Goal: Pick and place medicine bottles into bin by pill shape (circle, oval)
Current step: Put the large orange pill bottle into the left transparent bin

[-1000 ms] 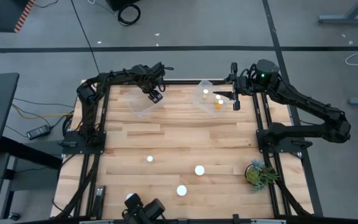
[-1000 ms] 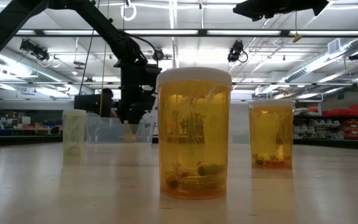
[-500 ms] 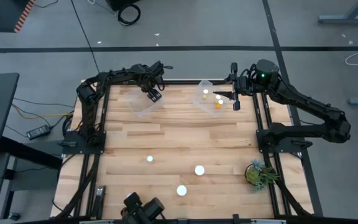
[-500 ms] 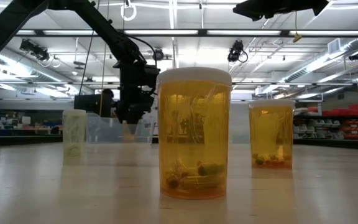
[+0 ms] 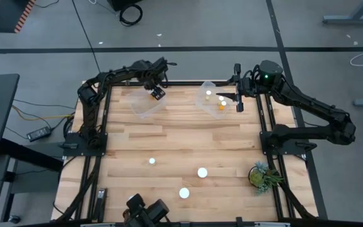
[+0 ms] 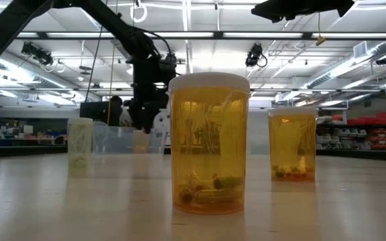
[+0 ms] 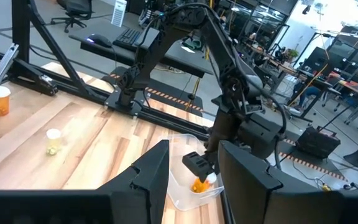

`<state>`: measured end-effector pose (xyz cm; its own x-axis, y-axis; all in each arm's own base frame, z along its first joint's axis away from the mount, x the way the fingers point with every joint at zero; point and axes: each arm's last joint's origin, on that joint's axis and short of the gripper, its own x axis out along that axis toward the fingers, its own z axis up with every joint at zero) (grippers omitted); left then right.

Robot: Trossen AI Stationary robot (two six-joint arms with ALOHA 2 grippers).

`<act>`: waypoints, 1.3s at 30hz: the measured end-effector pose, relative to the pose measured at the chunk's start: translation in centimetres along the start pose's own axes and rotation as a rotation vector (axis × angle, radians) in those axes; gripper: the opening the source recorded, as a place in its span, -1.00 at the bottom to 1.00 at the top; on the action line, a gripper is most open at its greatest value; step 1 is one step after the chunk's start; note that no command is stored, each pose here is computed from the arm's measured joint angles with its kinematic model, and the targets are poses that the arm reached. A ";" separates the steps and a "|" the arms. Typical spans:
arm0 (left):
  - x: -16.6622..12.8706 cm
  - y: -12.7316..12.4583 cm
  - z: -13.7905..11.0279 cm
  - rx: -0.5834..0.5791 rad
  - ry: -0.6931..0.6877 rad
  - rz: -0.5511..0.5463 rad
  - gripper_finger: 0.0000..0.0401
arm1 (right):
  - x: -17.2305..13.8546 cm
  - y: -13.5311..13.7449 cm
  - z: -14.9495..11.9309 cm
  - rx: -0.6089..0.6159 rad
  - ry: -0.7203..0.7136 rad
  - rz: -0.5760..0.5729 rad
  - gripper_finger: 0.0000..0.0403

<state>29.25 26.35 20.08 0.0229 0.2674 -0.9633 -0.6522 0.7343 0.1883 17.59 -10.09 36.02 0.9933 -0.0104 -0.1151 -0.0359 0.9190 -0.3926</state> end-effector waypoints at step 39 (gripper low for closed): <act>-13.0 -22.2 -7.8 0.347 0.068 -0.147 0.15 | 0.0 0.0 -0.1 -0.011 0.009 0.005 -0.27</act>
<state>37.56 1.72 26.97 0.0394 0.1103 -0.9931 -0.3505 0.9323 0.0897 17.57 -10.08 35.93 0.9921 -0.0096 -0.1249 -0.0418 0.9146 -0.4023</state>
